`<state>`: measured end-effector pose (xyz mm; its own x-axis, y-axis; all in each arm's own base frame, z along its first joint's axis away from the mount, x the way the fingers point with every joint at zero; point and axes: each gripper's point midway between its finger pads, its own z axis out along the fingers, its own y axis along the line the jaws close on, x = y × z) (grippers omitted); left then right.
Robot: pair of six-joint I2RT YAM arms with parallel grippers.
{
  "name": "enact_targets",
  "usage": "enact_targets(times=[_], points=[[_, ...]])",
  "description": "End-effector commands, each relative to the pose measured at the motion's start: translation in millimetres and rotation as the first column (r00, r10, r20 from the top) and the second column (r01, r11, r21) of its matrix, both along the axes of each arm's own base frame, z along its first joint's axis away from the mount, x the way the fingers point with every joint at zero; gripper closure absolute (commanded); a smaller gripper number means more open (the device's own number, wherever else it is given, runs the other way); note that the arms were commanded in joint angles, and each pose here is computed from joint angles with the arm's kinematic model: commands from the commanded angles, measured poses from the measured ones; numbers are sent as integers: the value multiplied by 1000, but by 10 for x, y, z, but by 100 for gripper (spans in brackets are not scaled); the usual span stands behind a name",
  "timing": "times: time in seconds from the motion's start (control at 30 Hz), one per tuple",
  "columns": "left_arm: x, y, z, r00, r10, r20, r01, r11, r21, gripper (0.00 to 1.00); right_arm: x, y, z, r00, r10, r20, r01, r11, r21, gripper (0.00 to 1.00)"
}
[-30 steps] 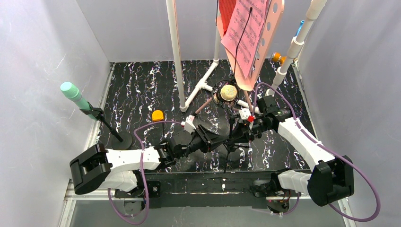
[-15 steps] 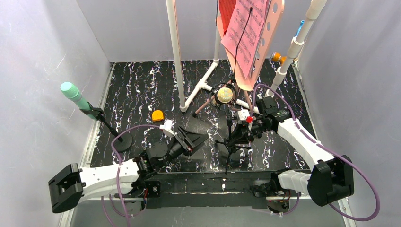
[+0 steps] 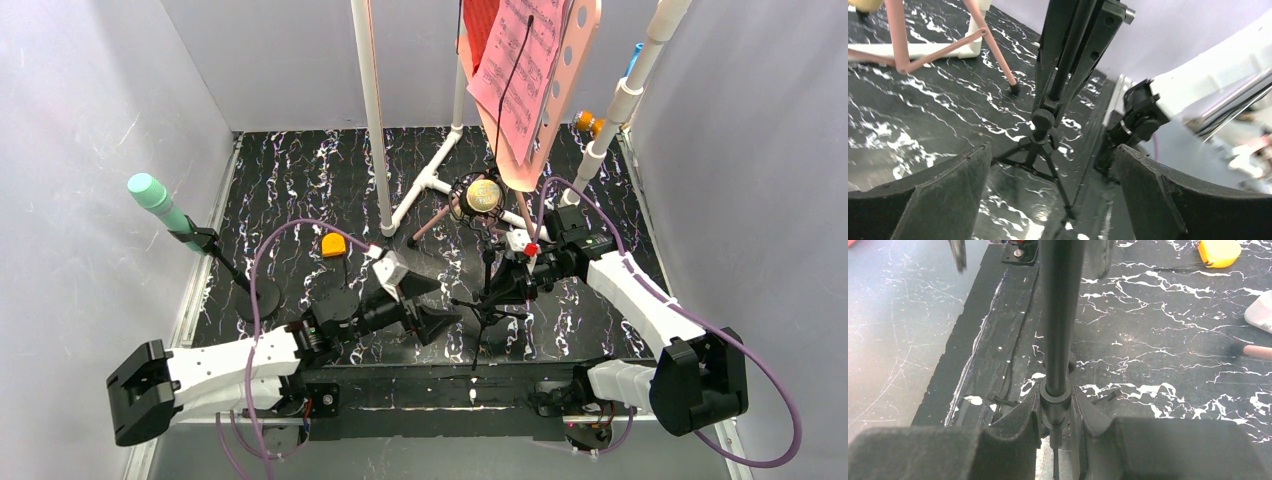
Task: Pack up the instrument practice props
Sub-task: Unscrew the knob on the microphone stand.
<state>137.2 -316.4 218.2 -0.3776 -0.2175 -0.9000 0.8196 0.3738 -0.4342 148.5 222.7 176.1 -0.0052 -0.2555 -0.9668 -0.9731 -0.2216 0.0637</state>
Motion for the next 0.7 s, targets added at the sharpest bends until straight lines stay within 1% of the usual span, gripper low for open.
enact_targets(times=[0.0,0.17,0.3,0.37,0.43,0.67], points=[[57,-197,31,950,-112,293,66,984,163,9,-24,66,227,999,36,11,-37,992,122,99],[127,-377,2,921,-162,354,83,970,227,14,-24,67,228,999,36,10,-37,992,122,99],[186,-421,-39,923,-154,353,68,967,245,18,-22,65,230,999,35,15,-36,992,121,99],[201,-431,-66,925,-152,348,64,966,252,22,-23,65,233,999,35,16,-37,992,121,99],[205,-444,-97,926,-156,343,66,964,259,25,-24,65,229,999,35,15,-37,992,121,99],[262,-469,-81,909,-155,386,45,959,279,30,-22,64,226,999,34,16,-36,992,120,99]])
